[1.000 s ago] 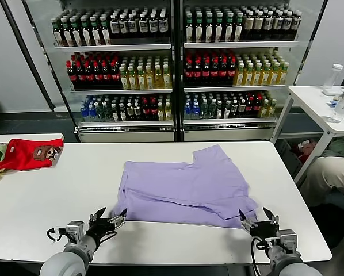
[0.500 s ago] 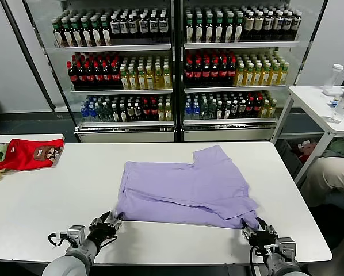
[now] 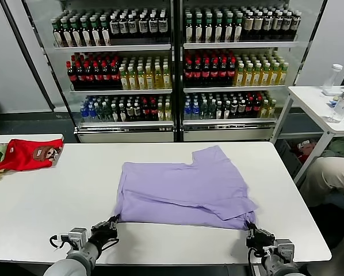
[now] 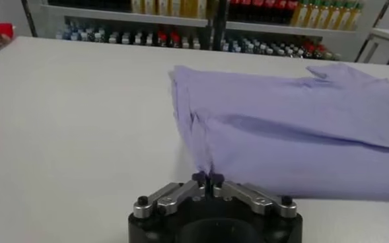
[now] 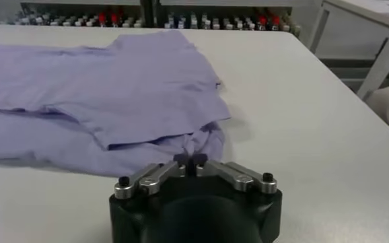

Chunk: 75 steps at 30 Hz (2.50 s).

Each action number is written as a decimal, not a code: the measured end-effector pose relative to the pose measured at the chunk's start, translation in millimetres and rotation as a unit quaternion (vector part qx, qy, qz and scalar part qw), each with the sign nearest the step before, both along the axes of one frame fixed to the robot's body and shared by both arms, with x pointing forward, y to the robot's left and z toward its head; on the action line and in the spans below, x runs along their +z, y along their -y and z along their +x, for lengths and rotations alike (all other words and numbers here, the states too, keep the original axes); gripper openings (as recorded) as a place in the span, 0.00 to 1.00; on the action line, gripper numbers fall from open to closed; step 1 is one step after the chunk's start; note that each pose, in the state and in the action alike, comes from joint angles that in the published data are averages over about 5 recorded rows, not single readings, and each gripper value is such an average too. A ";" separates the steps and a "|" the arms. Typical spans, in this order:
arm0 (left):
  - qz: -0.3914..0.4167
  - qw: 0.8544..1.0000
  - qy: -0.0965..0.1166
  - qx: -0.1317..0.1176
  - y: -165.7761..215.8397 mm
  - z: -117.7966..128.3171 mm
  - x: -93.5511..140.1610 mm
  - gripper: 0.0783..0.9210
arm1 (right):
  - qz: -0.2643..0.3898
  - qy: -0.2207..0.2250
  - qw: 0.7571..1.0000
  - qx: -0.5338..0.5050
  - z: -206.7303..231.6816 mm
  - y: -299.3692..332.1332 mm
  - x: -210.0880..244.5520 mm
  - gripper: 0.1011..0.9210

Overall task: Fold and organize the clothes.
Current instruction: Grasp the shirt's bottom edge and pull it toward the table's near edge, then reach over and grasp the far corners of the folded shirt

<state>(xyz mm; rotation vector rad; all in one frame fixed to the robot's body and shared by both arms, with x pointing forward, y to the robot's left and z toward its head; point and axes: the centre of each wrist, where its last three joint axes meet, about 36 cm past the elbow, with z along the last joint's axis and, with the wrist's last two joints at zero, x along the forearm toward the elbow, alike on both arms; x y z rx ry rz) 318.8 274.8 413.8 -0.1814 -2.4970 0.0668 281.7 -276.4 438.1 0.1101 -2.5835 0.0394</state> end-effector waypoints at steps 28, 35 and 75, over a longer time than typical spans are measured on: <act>0.066 0.997 0.043 0.017 -21.2 -46.8 56.0 0.37 | -0.016 0.042 0.998 0.046 -26.5 -6.0 57.4 0.42; 0.061 0.994 0.087 0.015 -26.8 -19.4 57.5 0.61 | -0.005 0.078 0.996 0.038 31.3 0.9 53.4 0.66; 0.025 0.997 0.065 -0.035 -93.7 192.7 -13.8 0.88 | 0.003 0.033 0.999 0.003 347.2 -87.9 -9.1 0.88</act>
